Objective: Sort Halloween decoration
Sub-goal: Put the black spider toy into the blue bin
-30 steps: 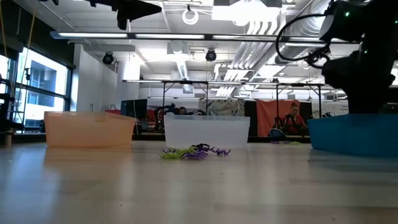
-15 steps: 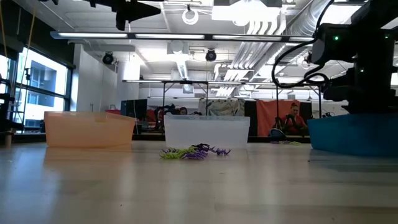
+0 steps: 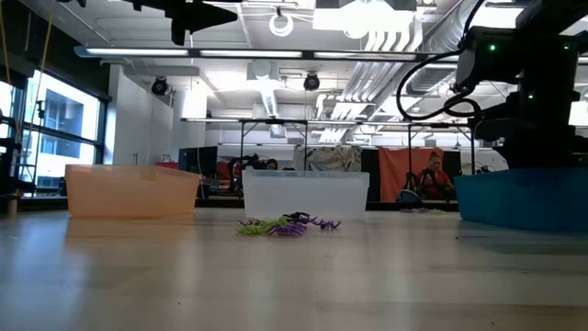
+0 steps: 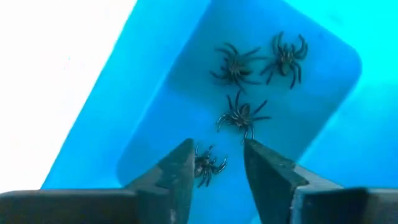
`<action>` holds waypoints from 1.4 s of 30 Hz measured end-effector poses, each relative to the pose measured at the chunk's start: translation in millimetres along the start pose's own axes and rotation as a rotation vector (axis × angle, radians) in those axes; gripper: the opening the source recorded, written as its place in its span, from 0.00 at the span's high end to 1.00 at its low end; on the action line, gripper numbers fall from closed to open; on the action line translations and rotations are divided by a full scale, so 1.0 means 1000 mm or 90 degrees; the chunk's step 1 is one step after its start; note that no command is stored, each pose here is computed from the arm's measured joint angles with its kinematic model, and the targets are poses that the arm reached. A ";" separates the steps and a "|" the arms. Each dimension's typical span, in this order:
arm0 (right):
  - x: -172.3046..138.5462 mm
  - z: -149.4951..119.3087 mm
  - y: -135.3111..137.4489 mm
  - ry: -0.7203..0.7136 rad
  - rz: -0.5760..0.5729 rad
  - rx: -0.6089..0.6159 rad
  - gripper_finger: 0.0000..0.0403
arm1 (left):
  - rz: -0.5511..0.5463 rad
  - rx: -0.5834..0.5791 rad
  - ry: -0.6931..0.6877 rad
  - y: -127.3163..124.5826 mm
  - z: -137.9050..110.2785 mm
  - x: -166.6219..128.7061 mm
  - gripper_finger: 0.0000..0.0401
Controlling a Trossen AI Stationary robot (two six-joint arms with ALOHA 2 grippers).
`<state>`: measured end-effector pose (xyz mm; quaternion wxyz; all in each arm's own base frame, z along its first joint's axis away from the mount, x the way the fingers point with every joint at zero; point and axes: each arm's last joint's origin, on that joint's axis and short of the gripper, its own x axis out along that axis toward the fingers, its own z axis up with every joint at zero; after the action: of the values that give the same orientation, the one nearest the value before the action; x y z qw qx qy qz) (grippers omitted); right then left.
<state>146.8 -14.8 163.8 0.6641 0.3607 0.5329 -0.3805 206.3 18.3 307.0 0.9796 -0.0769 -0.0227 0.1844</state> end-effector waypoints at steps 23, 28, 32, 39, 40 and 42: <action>-0.182 0.065 0.060 -0.417 0.225 -0.236 0.58 | -0.029 -0.012 0.009 -0.001 -0.001 0.000 0.56; -0.204 0.068 0.086 -0.552 0.445 -0.337 0.58 | -0.055 -0.033 0.014 -0.002 -0.001 0.000 0.56; -0.204 0.065 0.094 -0.592 0.499 -0.368 0.58 | -0.055 -0.032 0.014 -0.002 -0.001 0.000 0.56; -0.200 0.065 0.093 -0.580 0.491 -0.352 0.58 | -0.038 -0.064 0.025 -0.003 0.008 0.000 0.56; -0.200 0.065 0.093 -0.582 0.486 -0.349 0.58 | -0.037 -0.068 0.039 -0.005 0.016 0.000 0.56; -0.200 0.066 0.092 -0.588 0.475 -0.342 0.58 | -0.048 -0.051 0.099 -0.008 0.028 0.000 0.56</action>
<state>229.3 -7.6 378.7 0.9794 0.1423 0.1079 -0.0942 206.8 14.8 336.3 0.9808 -0.1289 0.0431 0.1397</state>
